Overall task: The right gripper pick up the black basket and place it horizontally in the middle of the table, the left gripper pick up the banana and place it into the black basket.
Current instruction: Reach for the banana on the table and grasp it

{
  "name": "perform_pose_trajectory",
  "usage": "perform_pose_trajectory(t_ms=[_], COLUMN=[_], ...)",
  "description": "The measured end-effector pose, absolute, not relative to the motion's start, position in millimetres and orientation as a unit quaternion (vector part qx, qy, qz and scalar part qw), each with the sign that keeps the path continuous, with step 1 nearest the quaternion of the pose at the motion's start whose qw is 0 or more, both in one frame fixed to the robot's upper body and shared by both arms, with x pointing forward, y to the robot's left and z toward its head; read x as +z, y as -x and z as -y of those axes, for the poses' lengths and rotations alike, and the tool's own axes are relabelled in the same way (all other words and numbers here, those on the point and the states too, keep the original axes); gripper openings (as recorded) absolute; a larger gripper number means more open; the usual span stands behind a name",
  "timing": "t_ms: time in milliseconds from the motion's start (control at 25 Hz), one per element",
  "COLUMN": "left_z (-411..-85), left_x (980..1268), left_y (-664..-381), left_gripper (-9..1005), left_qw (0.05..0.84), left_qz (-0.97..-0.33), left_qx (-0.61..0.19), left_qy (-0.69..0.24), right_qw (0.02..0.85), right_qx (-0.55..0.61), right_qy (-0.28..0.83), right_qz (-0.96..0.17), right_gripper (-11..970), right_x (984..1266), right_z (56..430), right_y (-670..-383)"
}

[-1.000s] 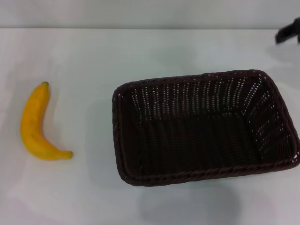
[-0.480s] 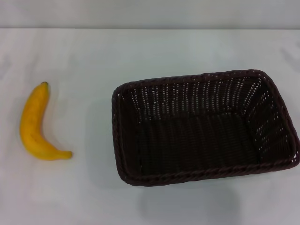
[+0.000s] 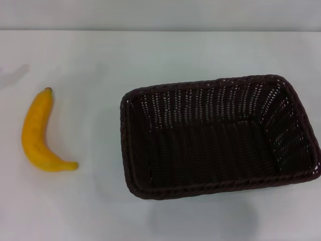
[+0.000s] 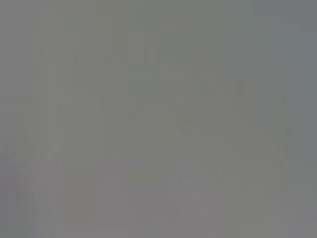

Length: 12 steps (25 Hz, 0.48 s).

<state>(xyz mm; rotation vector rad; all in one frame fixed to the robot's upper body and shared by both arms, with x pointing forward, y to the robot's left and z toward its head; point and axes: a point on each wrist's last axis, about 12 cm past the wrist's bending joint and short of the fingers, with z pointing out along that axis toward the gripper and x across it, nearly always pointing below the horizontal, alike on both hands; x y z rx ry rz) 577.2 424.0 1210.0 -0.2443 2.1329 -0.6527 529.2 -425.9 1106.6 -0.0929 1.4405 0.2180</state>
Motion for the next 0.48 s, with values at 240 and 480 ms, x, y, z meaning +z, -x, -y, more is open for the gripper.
perform_pose_trajectory(t_ms=[240,480], left_z=[-415.8,-408.9], left_x=[1248.3,1241.6], left_y=[-590.6,-591.1], left_gripper=[812,810], left_qw=[0.305,0.222], left_qz=[-0.933,-0.962], left_qx=[-0.179,-0.145], left_qy=[0.067,0.058], right_qw=[0.765,0.772], right_qx=[0.055,0.049], right_qy=[0.024,0.034], right_qz=[-0.641,-0.633], right_gripper=[572,571], right_x=[1098.2,1101.9], right_z=[433.0,426.3], right_y=[-517.2,-528.2])
